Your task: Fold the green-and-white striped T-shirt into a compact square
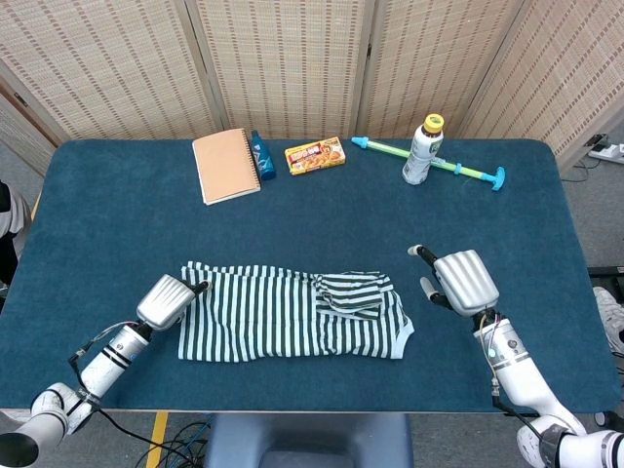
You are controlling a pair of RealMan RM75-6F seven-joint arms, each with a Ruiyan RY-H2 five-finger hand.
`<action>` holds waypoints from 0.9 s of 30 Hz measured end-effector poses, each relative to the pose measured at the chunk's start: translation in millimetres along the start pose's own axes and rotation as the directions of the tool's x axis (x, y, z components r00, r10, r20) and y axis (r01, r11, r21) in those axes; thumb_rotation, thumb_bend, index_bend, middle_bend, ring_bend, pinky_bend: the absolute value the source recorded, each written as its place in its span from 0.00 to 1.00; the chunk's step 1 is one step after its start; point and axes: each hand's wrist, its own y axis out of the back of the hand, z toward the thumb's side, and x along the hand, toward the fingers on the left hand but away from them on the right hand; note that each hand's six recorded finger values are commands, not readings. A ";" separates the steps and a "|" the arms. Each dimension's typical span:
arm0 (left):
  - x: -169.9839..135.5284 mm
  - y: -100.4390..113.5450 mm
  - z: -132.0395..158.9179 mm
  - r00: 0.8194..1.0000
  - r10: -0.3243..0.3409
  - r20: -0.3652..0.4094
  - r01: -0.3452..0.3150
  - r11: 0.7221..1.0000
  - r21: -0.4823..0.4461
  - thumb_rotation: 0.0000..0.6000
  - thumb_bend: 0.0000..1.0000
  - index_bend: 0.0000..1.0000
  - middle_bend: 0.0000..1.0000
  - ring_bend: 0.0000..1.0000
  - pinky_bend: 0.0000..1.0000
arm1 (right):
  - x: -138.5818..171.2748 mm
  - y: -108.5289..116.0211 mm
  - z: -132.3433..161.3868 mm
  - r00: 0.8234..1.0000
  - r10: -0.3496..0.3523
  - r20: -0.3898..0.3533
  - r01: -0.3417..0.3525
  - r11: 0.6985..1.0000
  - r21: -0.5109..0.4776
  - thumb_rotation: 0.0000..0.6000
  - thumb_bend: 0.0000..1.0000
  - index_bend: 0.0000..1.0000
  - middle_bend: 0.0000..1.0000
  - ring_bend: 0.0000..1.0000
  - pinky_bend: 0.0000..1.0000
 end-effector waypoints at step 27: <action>12.6 9.2 12.2 0.999 0.042 -0.029 -0.047 0.970 -0.237 1.00 0.34 0.51 0.79 0.77 0.92 | -0.3 -0.5 -4.5 1.000 -0.008 0.010 0.009 1.000 -0.019 1.00 0.46 0.27 0.96 1.00 1.00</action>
